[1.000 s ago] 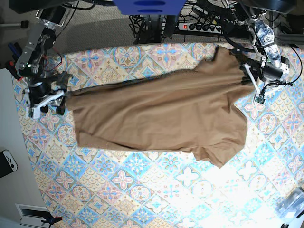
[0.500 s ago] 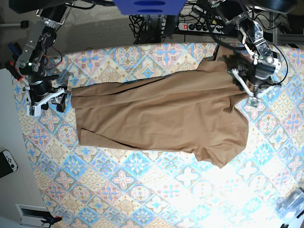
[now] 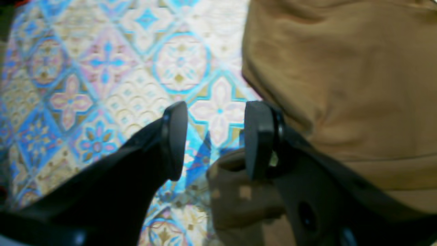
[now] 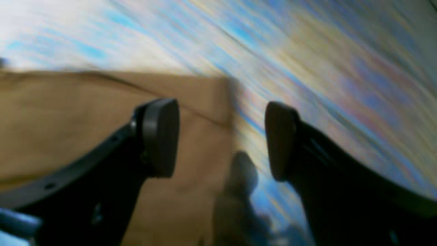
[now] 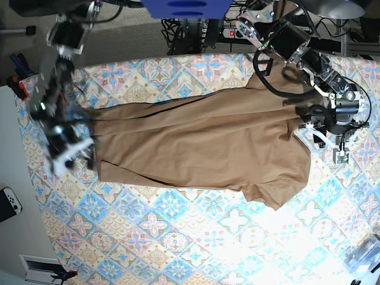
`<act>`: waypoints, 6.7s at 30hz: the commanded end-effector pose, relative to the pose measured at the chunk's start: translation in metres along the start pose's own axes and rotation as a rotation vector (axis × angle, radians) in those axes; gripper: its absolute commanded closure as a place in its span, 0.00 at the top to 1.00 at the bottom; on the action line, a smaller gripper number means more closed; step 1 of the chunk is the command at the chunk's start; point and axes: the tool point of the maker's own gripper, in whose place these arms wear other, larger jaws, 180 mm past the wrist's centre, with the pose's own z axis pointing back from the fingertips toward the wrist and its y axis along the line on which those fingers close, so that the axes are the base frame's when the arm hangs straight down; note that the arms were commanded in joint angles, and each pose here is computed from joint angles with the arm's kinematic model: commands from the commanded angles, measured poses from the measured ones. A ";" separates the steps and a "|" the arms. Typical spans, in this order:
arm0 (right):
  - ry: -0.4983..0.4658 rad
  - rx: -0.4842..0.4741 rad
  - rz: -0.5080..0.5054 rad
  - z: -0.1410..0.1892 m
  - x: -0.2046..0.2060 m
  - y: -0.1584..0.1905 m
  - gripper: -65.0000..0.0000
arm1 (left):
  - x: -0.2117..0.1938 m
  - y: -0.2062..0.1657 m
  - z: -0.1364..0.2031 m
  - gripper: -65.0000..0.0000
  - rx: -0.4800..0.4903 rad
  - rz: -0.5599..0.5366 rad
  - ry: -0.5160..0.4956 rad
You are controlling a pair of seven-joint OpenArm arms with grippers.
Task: Layout the t-shirt on the table in an organized manner, then fold the t-shirt properly
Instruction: 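Release the shirt and lift both grippers off its edges, then grasp the shirt's hem corner with the right gripper and drag it outward, then grasp the shirt's shoulder edge with the left gripper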
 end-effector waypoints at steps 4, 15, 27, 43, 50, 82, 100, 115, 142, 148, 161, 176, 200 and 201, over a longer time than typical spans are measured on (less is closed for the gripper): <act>0.012 0.020 0.047 -0.018 0.005 -0.006 0.59 | 0.000 0.003 0.000 0.41 0.016 -0.010 0.000; 0.108 0.047 0.014 -0.067 -0.031 -0.020 0.59 | -0.017 0.006 -0.001 0.41 0.017 -0.027 0.041; 0.213 0.081 -0.001 -0.093 -0.086 -0.009 0.59 | -0.018 0.006 -0.001 0.41 0.018 -0.027 0.049; 0.224 0.043 0.127 -0.135 -0.062 -0.021 0.00 | -0.062 0.005 0.004 0.41 0.013 -0.056 0.151; 0.107 -0.048 0.050 -0.150 0.000 -0.057 0.00 | -0.084 0.004 0.009 0.41 0.006 -0.070 0.200; -0.170 -0.294 0.078 -0.135 0.077 -0.110 0.67 | -0.097 -0.015 0.009 0.41 -0.034 -0.047 0.221; -0.156 -0.272 0.130 -0.034 0.080 -0.074 0.67 | -0.068 -0.033 0.001 0.41 -0.082 -0.152 0.165; -0.019 -0.444 0.001 0.031 -0.022 -0.138 0.61 | -0.068 -0.034 0.001 0.41 -0.085 -0.156 0.164; 0.071 -0.312 0.002 0.007 -0.076 -0.110 0.43 | -0.069 -0.036 0.001 0.41 -0.089 -0.152 0.165; 0.068 -0.303 0.009 0.006 -0.074 -0.108 0.04 | -0.069 -0.036 0.001 0.41 -0.089 -0.152 0.166; 0.050 -0.281 0.079 0.027 -0.055 -0.083 0.00 | -0.070 -0.036 0.002 0.41 -0.090 -0.154 0.168; 0.176 -0.368 -0.044 0.084 -0.103 -0.076 0.00 | -0.072 -0.034 0.002 0.41 -0.086 -0.161 0.178; 0.321 -0.333 -0.122 0.074 -0.153 -0.065 0.00 | -0.143 -0.135 0.039 0.30 -0.364 -0.366 0.294; 0.322 -0.326 -0.120 0.073 -0.154 -0.063 0.00 | -0.145 -0.139 0.041 0.37 -0.372 -0.356 0.296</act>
